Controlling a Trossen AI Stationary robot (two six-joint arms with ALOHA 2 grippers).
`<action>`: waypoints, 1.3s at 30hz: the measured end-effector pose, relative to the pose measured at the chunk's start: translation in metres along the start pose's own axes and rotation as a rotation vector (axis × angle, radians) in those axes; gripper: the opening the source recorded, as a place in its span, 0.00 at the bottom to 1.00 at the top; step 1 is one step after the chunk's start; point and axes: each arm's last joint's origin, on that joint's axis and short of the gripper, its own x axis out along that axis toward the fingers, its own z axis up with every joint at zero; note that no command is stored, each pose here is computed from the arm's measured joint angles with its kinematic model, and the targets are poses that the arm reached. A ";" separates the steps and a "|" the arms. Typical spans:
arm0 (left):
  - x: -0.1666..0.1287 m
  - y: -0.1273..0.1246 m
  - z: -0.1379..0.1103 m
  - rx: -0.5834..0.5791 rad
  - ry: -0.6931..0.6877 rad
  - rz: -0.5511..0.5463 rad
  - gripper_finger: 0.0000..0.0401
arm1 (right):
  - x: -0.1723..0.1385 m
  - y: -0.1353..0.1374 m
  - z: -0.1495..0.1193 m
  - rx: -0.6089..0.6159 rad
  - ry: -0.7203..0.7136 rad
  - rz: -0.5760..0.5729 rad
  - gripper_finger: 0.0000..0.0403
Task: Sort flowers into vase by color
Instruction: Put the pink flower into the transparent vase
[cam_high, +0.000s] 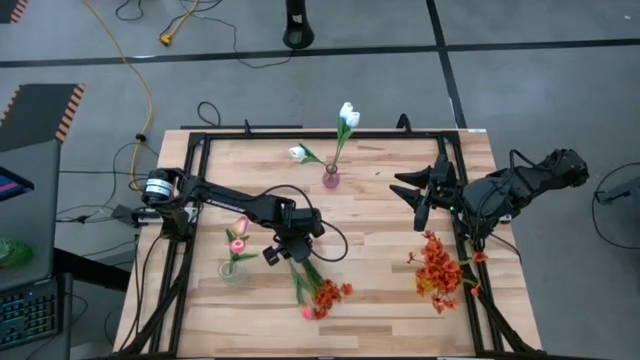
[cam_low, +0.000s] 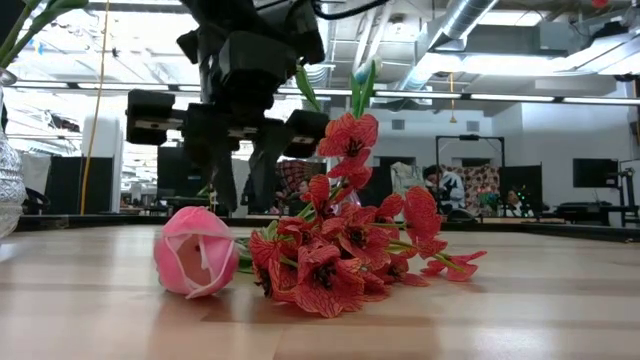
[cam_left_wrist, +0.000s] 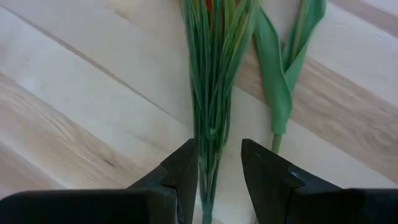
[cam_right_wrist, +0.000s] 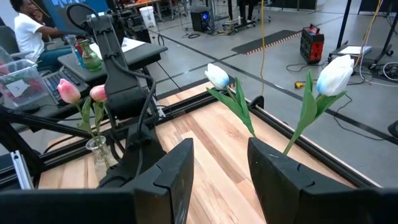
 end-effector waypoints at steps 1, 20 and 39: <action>0.001 0.000 -0.001 -0.001 0.000 0.000 0.28 | 0.000 0.000 0.000 0.000 0.000 0.000 0.44; 0.016 -0.018 -0.018 -0.017 0.042 -0.053 0.28 | 0.000 0.000 0.000 0.000 0.000 -0.002 0.44; 0.025 -0.031 -0.013 0.025 0.090 -0.057 0.28 | 0.000 0.000 0.000 -0.002 -0.001 -0.004 0.44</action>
